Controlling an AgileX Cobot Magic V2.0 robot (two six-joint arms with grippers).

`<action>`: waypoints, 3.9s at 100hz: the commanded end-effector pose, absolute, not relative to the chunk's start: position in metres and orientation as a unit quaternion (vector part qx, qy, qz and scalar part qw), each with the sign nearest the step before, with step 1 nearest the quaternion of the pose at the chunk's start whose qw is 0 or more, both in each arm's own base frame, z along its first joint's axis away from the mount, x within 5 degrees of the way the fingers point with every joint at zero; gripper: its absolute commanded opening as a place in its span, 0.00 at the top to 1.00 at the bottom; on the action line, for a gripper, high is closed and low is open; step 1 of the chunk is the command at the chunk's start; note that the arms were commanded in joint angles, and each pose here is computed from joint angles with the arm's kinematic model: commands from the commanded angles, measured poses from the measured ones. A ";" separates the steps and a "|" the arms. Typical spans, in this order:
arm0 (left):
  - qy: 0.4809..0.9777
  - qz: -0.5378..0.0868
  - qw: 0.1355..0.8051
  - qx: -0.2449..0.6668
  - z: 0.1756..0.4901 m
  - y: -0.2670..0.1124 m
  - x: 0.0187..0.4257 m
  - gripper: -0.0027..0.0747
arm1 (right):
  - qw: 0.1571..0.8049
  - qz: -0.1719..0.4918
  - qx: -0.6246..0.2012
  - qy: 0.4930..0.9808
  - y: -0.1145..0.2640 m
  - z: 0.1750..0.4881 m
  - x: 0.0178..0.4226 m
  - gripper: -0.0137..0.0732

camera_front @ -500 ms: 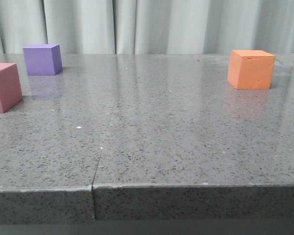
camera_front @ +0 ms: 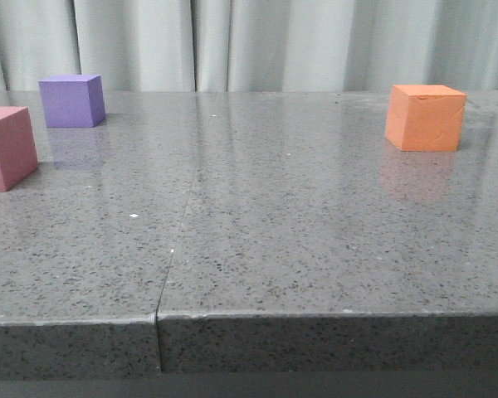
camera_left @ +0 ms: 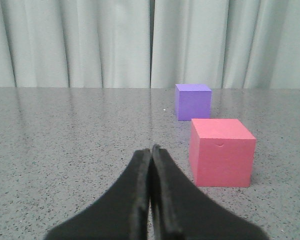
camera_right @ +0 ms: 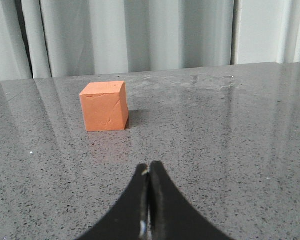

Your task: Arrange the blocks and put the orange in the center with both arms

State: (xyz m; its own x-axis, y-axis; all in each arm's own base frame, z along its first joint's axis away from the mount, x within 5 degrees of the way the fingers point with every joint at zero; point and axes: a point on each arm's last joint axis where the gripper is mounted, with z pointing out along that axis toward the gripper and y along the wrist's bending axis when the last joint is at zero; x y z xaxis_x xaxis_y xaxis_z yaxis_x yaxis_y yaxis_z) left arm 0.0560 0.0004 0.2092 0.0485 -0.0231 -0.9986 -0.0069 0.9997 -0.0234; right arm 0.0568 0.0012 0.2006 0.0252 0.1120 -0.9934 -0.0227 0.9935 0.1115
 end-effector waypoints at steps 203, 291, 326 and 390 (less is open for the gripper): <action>0.664 -0.007 0.747 -0.014 0.205 0.001 0.055 0.99 | 0.521 0.025 0.025 0.853 0.004 0.382 0.212 0.08; 0.664 -0.007 0.747 -0.014 0.205 0.001 0.055 0.99 | 0.268 0.066 -0.029 0.961 0.052 0.397 0.348 0.10; 0.664 -0.007 0.747 -0.014 0.205 0.001 0.055 0.99 | 0.217 0.070 0.011 0.974 0.058 0.369 0.391 0.10; 0.664 -0.007 0.747 -0.014 0.205 0.001 0.055 0.99 | 0.155 0.061 0.014 0.986 0.062 0.311 0.424 0.10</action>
